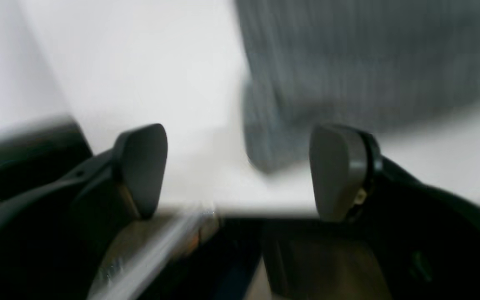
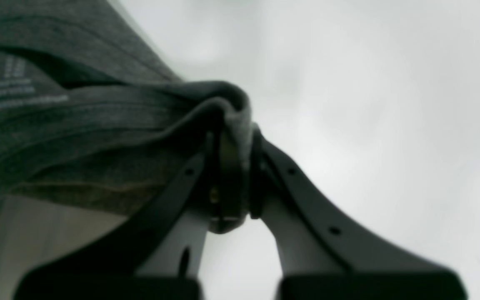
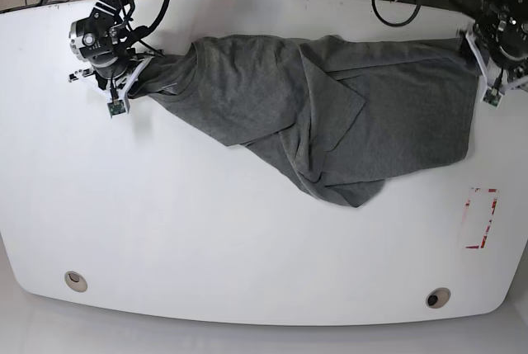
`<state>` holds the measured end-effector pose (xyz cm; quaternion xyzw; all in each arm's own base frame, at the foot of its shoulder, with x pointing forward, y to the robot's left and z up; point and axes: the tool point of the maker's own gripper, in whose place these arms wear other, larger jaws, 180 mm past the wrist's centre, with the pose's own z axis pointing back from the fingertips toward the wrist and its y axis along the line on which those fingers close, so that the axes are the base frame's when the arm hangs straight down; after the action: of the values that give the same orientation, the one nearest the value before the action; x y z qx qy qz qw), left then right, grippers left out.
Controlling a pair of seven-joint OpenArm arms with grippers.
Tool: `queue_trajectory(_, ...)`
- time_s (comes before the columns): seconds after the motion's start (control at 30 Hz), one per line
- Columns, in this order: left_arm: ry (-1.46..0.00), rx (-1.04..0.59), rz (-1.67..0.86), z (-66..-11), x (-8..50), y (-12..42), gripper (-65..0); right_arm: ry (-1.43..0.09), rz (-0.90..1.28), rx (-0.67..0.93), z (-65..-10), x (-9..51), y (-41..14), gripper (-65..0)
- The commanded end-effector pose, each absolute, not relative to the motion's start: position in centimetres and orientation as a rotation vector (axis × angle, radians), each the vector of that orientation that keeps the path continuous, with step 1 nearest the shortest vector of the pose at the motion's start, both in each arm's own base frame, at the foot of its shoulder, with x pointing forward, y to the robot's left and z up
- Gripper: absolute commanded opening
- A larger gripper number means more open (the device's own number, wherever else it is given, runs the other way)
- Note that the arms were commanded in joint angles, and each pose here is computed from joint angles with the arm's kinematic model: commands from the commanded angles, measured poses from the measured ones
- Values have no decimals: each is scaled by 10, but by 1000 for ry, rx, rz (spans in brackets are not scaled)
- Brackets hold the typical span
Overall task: Layout the t-shirt on the table in an organized manner, then fold the t-shirt properly
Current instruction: 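Hold the shirt taut with both grippers at its two ends, then regrasp the shirt edge lower with the left gripper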
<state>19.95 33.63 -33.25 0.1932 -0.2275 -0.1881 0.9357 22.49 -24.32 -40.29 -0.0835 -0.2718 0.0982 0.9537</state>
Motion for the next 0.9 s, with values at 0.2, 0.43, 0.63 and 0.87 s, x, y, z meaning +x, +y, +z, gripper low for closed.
queue_trajectory(0.2, -673, 413, -294, -289, 276, 341, -162, -595, 201, -190, -391, 236, -247, -648)
queue_trajectory(0.43, -659, 316, -192, -304, 315, 360, -164, -599, 200, -188, -391, 238, -247, -648)
queue_trajectory(0.63, -635, 224, -133, -323, 335, 365, -164, -611, 199, -189, -388, 242, -247, -648)
queue_trajectory(0.87, -634, 140, -142, -345, 351, 354, -164, -614, 199, -190, -387, 244, -247, -648)
